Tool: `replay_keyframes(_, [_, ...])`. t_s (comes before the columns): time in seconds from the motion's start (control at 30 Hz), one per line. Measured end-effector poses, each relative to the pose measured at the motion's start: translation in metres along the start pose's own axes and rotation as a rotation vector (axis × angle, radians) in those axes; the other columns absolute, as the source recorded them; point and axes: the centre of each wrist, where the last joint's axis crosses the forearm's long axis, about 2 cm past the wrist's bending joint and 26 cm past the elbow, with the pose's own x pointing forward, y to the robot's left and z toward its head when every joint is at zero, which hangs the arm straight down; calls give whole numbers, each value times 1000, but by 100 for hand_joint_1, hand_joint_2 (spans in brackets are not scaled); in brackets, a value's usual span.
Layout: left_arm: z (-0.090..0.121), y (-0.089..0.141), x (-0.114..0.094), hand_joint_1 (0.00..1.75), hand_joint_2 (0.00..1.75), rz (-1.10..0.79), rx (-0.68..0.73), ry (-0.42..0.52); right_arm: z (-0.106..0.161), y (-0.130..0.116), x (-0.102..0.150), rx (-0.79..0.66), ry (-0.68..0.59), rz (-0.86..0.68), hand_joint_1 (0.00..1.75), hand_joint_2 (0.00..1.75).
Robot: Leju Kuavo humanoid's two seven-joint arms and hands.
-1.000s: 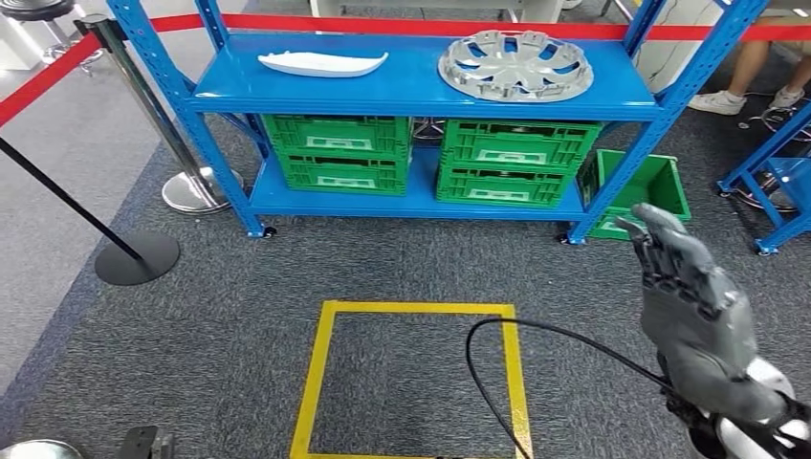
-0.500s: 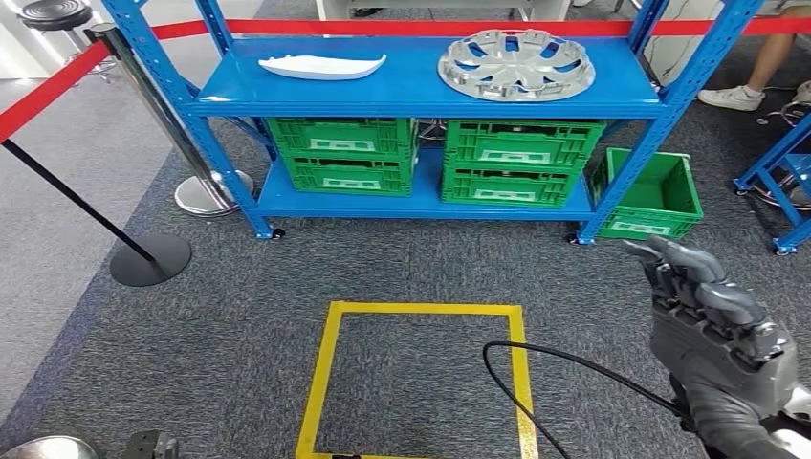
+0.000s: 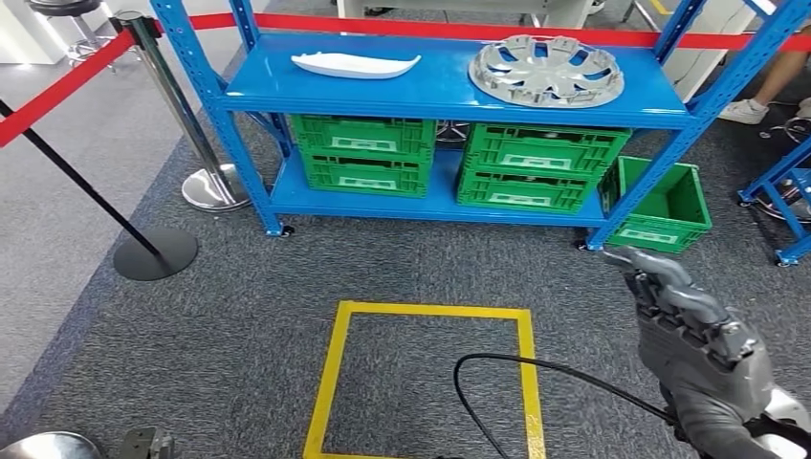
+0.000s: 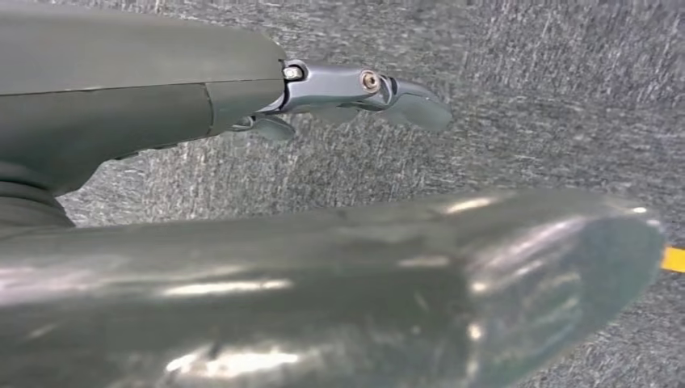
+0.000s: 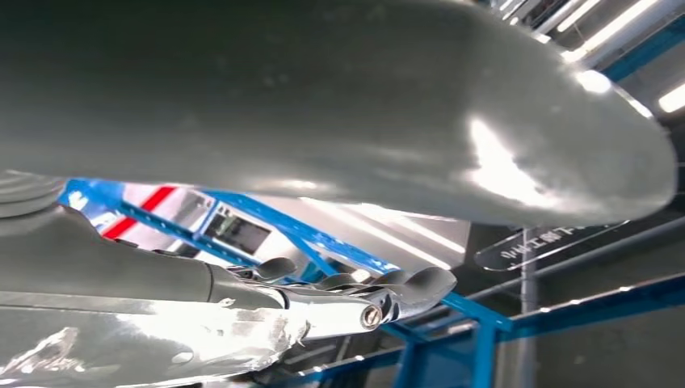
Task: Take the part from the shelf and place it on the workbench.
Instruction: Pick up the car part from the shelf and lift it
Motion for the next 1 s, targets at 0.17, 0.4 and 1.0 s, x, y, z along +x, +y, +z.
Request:
replay_keyframes(0.17, [0, 0, 0, 0, 0, 1, -2, -2, 4, -1, -1, 2, 11, -13, 0, 0])
replay_keyframes(0.4, [0, 1, 1, 0, 0, -3, -3, -10, 7, -2, -1, -5, 24, -13, 0, 0])
replay_keyframes(1.0, [0, 1, -2, 0, 0, -14, -10, -11, 13, 0, -1, -20, 31, -104, 0, 0])
